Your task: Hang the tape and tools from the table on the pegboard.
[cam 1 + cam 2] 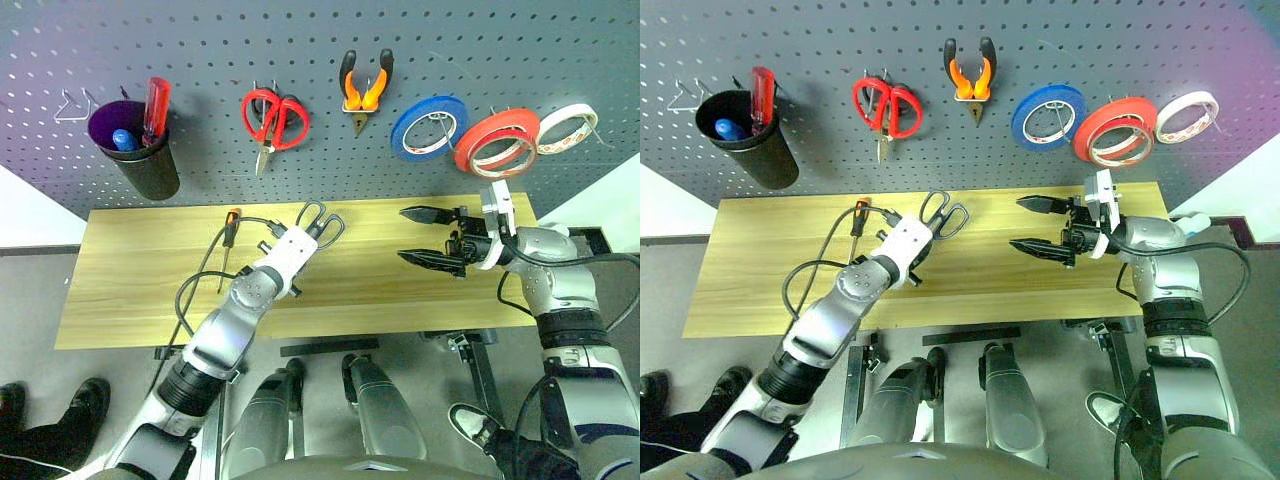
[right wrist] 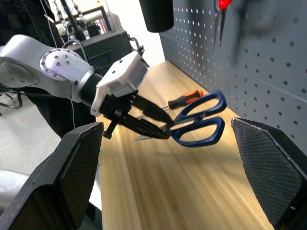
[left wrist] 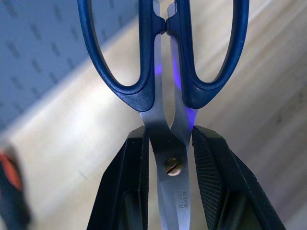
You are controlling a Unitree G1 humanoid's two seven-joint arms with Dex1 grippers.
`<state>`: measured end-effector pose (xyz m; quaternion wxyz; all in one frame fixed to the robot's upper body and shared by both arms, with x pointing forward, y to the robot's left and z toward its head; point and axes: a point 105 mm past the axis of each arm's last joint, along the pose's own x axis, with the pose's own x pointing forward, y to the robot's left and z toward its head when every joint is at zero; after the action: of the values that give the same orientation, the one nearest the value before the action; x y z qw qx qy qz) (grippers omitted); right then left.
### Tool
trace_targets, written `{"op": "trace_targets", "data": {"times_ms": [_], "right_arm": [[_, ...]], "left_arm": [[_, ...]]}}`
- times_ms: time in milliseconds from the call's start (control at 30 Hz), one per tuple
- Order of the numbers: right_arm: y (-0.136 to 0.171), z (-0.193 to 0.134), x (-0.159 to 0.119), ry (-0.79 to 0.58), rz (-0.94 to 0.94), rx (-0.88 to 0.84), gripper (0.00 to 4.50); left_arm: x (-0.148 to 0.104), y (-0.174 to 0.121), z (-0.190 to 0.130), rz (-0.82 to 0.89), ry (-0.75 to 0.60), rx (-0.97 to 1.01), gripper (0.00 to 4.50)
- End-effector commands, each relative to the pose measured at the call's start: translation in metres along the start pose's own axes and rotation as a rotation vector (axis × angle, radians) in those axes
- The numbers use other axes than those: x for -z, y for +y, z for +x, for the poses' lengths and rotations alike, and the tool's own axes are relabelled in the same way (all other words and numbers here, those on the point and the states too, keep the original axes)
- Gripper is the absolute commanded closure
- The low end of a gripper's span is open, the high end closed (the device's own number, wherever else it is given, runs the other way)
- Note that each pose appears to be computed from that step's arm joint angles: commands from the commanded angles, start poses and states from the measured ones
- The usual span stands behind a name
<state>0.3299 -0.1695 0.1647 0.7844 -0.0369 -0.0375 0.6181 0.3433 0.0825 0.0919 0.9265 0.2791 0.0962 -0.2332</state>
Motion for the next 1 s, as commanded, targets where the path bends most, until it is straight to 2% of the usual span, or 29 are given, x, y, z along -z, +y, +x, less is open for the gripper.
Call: {"op": "trace_targets", "data": {"times_ms": [33, 333, 433, 800, 1000], "right_arm": [[-0.007, -0.004, -0.008, -0.04, -0.044, 0.017, 0.0], [-0.015, -0.006, -0.006, -0.047, -0.052, 0.029, 0.0], [-0.015, -0.008, -0.006, -0.051, -0.055, 0.03, 0.0], [-0.024, -0.007, -0.003, -0.054, -0.068, 0.054, 0.0], [-0.027, -0.007, -0.006, -0.045, -0.086, 0.059, 0.0]], "left_arm": [[-0.011, 0.001, -0.009, 0.072, -0.114, 0.008, 3.48], [-0.012, 0.009, -0.031, 0.268, -0.262, -0.072, 3.48], [-0.019, 0.025, -0.039, 0.283, -0.313, -0.147, 3.48], [-0.054, 0.045, -0.062, 0.339, -0.518, -0.234, 3.48], [-0.054, 0.064, -0.069, 0.317, -0.512, -0.315, 3.48]]}}
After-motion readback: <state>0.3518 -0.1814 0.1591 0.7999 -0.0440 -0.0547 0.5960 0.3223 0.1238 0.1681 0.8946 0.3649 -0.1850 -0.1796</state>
